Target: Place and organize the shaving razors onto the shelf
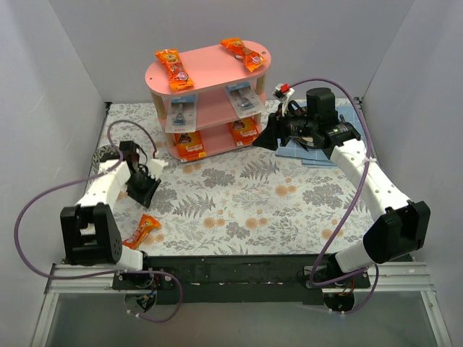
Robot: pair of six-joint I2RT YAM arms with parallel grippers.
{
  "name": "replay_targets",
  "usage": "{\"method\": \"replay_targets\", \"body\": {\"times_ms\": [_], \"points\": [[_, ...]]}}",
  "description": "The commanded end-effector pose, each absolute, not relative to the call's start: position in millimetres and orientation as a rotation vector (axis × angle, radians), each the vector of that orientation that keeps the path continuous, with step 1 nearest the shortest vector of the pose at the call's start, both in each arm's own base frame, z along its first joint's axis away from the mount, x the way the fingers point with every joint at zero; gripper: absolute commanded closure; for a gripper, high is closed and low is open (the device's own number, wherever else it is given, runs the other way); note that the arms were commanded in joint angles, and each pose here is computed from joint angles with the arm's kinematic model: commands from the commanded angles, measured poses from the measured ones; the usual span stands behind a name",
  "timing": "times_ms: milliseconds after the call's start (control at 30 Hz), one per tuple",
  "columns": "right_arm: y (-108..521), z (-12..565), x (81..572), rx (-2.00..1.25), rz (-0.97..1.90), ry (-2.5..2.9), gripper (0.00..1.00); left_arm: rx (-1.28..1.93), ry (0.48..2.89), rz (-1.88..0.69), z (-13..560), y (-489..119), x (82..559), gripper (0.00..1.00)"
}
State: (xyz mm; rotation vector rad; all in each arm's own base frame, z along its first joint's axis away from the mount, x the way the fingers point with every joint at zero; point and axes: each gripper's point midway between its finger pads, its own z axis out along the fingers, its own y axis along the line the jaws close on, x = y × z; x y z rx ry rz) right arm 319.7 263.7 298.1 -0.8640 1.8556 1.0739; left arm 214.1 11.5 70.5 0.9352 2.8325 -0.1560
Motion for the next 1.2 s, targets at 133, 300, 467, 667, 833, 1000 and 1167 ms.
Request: {"method": "replay_targets", "body": {"times_ms": [133, 300, 467, 667, 833, 1000, 1167], "points": [[252.2, 311.4, 312.7, -0.849, 1.001, 1.821, 0.40, 0.471, 2.826, -0.496, 113.7, -35.7, 267.5, 0.82], [246.0, 307.0, 305.4, -0.881, 0.955, 1.804, 0.37, 0.753, 2.853, -0.299, 121.4, -6.9, 232.8, 0.48], [246.9, 299.9, 305.9, -0.872, 0.970, 1.815, 0.37, 0.940, 2.890, -0.219, 93.0, 8.2, 189.5, 0.43], [248.0, 299.2, 308.8, -0.870, 0.974, 1.829, 0.37, 0.907, 2.933, -0.170, 48.5, 13.0, 166.3, 0.42], [249.5, 297.2, 312.6, -0.865, 0.976, 1.835, 0.37, 0.878, 2.948, -0.225, 37.3, 7.0, 160.0, 0.52], [249.0, 295.7, 317.7, -0.850, 0.960, 1.841, 0.38, 0.794, 2.949, -0.286, 33.6, -1.8, 177.8, 0.79], [244.4, 290.6, 322.0, -0.829, 0.917, 1.870, 0.38, 0.541, 2.936, -0.401, 49.5, -20.7, 217.2, 0.91]]}}
